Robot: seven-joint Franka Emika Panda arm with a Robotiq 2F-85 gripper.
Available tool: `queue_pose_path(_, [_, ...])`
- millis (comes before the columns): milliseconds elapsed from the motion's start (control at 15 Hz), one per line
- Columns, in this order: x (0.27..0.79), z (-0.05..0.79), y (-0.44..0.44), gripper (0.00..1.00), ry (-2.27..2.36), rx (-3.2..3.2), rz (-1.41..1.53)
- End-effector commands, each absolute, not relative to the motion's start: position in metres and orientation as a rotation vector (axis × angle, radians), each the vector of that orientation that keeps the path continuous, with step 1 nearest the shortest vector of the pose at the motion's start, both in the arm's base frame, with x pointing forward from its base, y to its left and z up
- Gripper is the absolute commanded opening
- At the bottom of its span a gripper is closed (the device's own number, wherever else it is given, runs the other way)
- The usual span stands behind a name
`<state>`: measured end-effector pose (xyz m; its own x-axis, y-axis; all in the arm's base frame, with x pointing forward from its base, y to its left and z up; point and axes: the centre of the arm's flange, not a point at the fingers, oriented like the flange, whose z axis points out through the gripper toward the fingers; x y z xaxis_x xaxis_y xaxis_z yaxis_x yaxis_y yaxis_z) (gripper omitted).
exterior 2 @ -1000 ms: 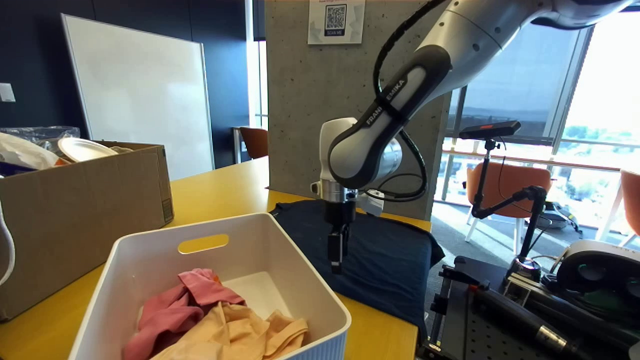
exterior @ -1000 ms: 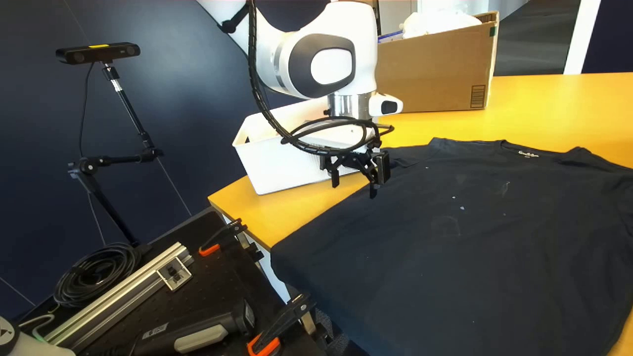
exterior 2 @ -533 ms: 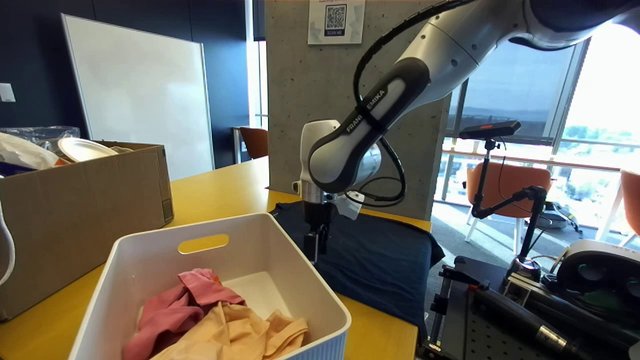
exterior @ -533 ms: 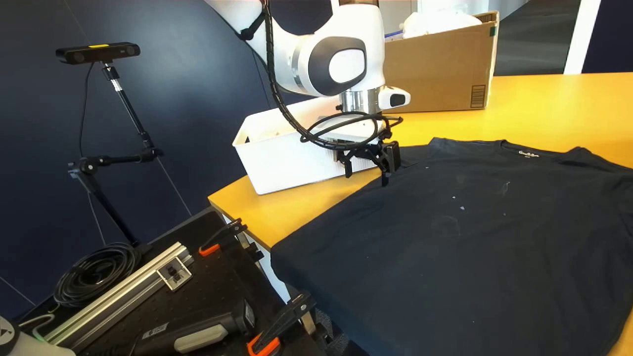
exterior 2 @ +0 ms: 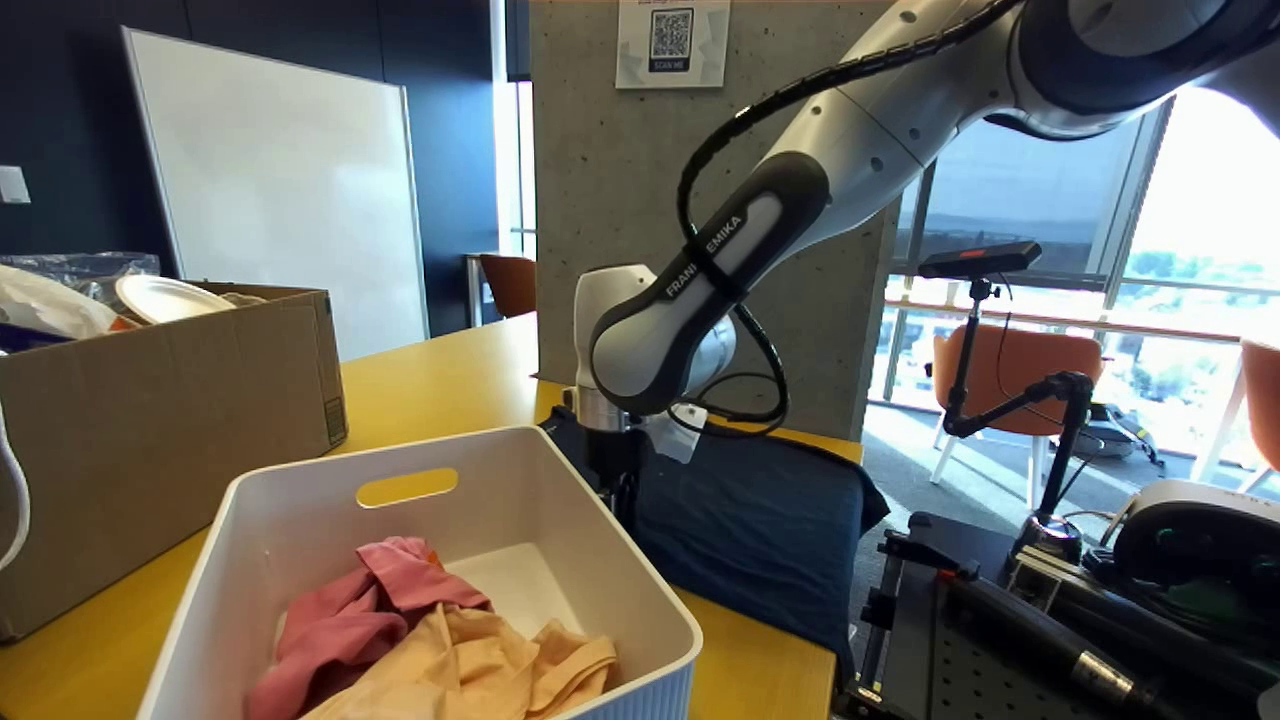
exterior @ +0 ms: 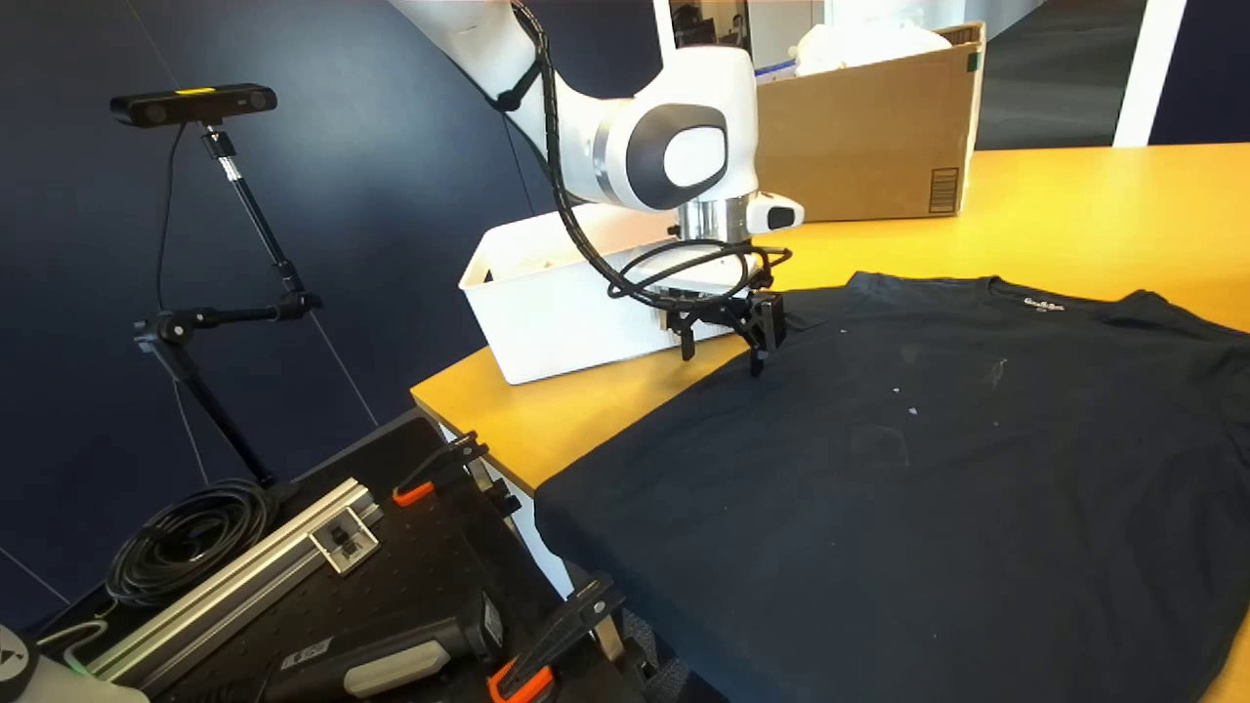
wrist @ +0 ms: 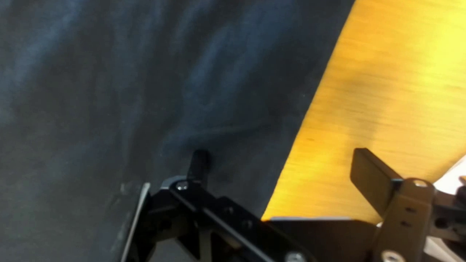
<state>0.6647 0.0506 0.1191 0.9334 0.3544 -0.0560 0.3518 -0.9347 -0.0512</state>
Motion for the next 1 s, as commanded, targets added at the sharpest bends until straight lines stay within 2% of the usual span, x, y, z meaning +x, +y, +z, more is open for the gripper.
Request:
queue_pose_path(0, [0.6775,0.1102,0.0517,1.00,-0.548,-3.048,0.137])
queue_pose_path(67, [0.6776,0.1084,0.0519,0.90,-0.548,-3.049,0.138])
queue_pose_path(133, [0.6783,0.1079,0.0520,0.72,-0.548,-3.050,0.134])
queue_pose_path(667, [0.6809,0.1145,0.0547,0.13,-0.540,-3.039,0.143])
queue_pose_path(800, [0.6803,0.1149,0.0546,0.01,-0.538,-3.037,0.148])
queue_pose_path(933, [0.6788,0.1178,0.0488,0.00,-0.526,-3.044,0.142])
